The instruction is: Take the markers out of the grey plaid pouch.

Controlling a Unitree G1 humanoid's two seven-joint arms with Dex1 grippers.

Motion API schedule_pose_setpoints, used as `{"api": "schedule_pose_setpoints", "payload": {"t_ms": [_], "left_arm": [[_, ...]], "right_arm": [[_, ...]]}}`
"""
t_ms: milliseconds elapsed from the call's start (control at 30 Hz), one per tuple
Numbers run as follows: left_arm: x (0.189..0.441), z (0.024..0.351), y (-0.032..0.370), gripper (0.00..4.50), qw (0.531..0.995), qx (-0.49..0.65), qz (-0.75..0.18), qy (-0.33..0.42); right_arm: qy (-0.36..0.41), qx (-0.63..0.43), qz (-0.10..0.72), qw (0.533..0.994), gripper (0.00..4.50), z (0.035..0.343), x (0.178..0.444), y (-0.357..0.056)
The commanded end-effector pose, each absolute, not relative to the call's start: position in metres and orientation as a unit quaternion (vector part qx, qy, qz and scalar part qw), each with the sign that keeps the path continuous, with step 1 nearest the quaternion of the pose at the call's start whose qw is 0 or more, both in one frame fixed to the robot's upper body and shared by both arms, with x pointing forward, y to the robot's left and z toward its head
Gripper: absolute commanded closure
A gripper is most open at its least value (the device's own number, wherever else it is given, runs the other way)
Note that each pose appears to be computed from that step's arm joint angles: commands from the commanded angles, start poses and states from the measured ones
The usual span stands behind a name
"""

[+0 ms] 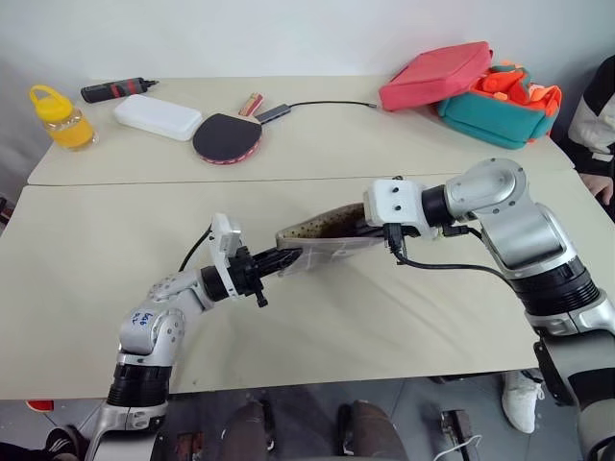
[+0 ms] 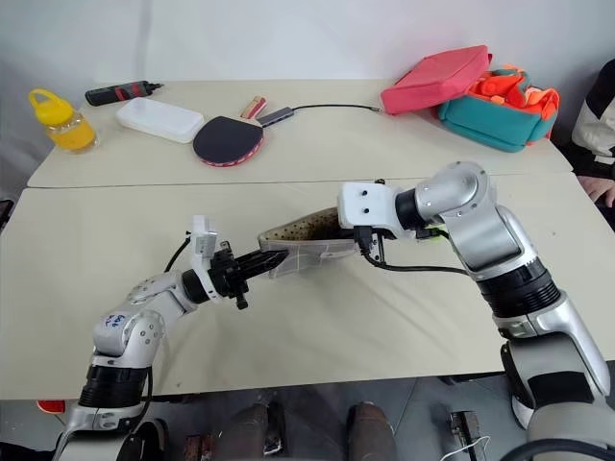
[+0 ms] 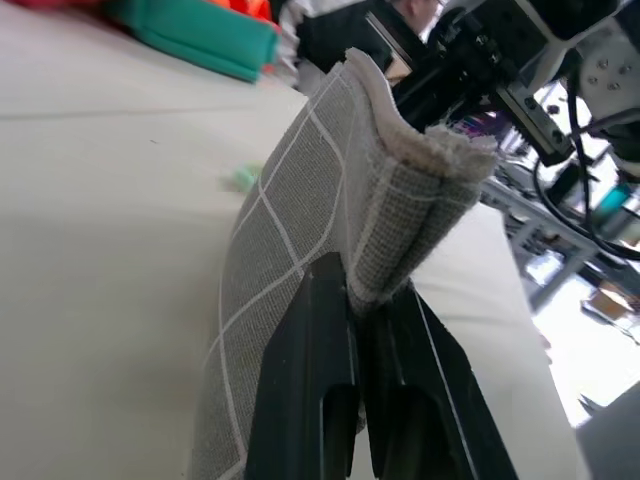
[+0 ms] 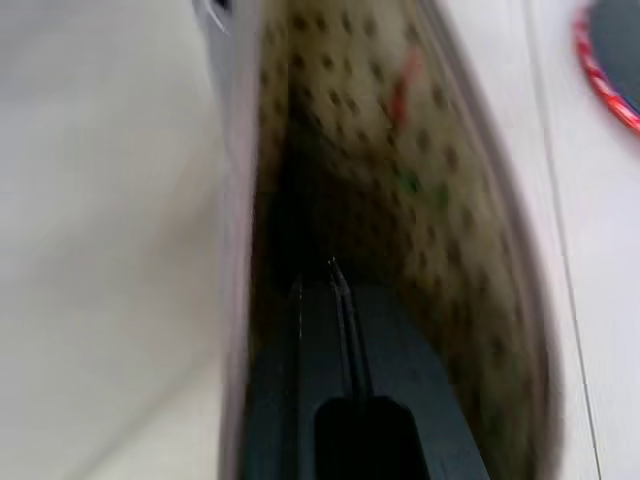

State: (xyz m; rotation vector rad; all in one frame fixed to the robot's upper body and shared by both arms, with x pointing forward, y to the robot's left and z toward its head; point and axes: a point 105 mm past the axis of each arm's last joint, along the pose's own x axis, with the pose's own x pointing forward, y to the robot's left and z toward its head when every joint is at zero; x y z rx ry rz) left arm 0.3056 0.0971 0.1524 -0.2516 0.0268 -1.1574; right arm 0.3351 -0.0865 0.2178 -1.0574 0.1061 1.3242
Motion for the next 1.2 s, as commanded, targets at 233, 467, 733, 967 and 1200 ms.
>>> {"api": "schedule_pose_setpoints", "payload": {"t_ms": [233,467,733,967,1200], "left_arm": [[0.305,0.152,0.097,4.5,0.829,-0.122,-0.546,0.018],[0.306,0.145,0.102,4.5,0.842,-0.106,-0.529,0.018],[0.306,0.14,0.105,4.5,0.846,-0.103,-0.523,0.02],[0.306,0.139,0.103,4.5,0.845,-0.102,-0.525,0.02],[0.306,0.138,0.103,4.5,0.846,-0.096,-0.524,0.021]], "right_arm": [[0.07,-0.543,0.558,0.624,4.47,0.197,0.353,-0.069],[0.072,-0.55,0.559,0.617,4.31,0.179,0.359,-0.059],[0.055,-0.543,0.572,0.612,1.84,0.18,0.355,-0.055],[0.058,-0.541,0.581,0.606,1.84,0.166,0.353,-0.052],[0.07,-0.547,0.58,0.6,1.84,0.147,0.357,-0.052]]}}
